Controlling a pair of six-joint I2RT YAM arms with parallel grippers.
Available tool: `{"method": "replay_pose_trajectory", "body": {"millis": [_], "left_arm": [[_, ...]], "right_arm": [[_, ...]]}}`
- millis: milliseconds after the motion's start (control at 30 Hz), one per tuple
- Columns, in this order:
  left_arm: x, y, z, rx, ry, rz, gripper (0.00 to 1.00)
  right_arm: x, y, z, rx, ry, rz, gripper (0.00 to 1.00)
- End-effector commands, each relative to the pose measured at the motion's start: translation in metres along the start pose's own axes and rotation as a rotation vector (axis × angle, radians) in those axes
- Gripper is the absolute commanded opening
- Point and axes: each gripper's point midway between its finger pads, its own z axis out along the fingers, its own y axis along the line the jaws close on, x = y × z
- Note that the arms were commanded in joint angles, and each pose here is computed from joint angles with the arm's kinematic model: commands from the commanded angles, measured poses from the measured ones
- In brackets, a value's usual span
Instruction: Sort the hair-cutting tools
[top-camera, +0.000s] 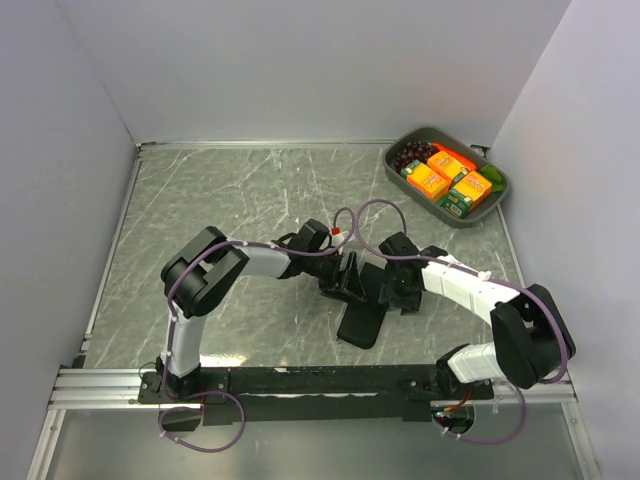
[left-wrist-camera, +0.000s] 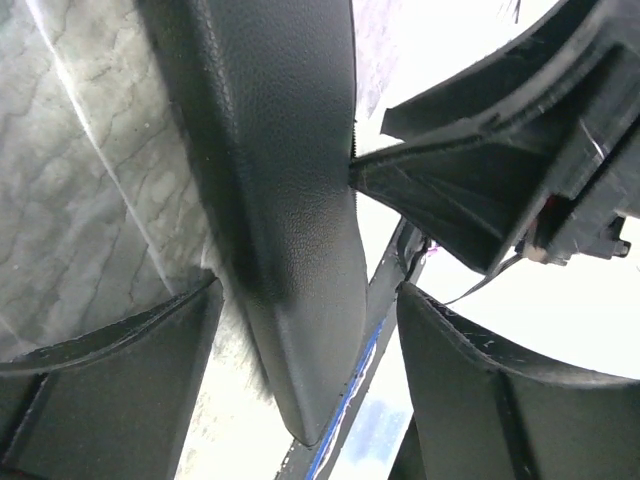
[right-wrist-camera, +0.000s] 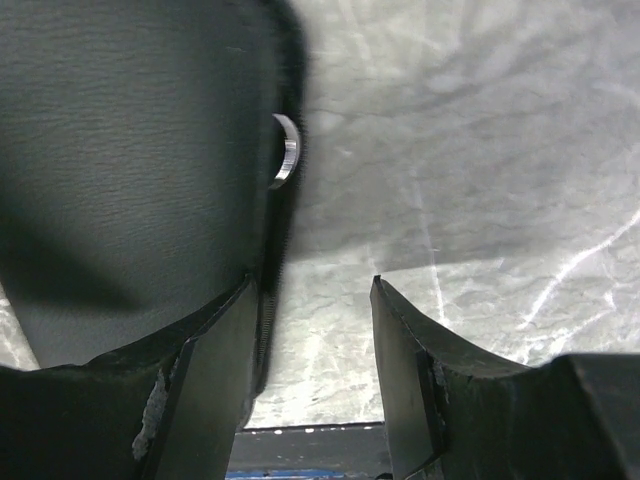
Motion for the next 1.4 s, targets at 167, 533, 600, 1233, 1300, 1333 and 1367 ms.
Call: {"method": "replay_pose_trajectory", "body": {"millis": [167, 533, 600, 1233, 1300, 1333, 1367], "left_arm": [[0.044, 0.081, 0.013, -0.199, 0.08, -0.111, 0.81], [0.041, 0.092, 0.025, -0.282, 0.104, -0.115, 0.38], [0.044, 0.098, 0.023, -0.321, 0.113, -0.131, 0.24], [0.038, 0.102, 0.015, -0.401, 0.105, -0.121, 0.17], [0.038, 0.102, 0.015, -0.404, 0.102, -0.119, 0.17], [0.038, 0.103, 0.015, -0.406, 0.104, -0.121, 0.18], [0.038, 0.103, 0.015, -0.406, 0.105, -0.122, 0.18]], "right_arm": [[0.017, -0.034, 0.007, 0.074, 0.067, 0.1, 0.57], [-0.01, -0.033, -0.021, 0.059, -0.045, 0.104, 0.56], [-0.021, -0.033, -0.036, 0.055, -0.093, 0.1, 0.57], [-0.03, -0.002, -0.03, -0.099, -0.111, 0.078, 0.59], [-0.029, -0.002, -0.027, -0.093, -0.101, 0.076, 0.59], [-0.029, -0.001, -0.026, -0.094, -0.099, 0.075, 0.59], [-0.028, -0.001, -0.024, -0.093, -0.094, 0.072, 0.59]]}}
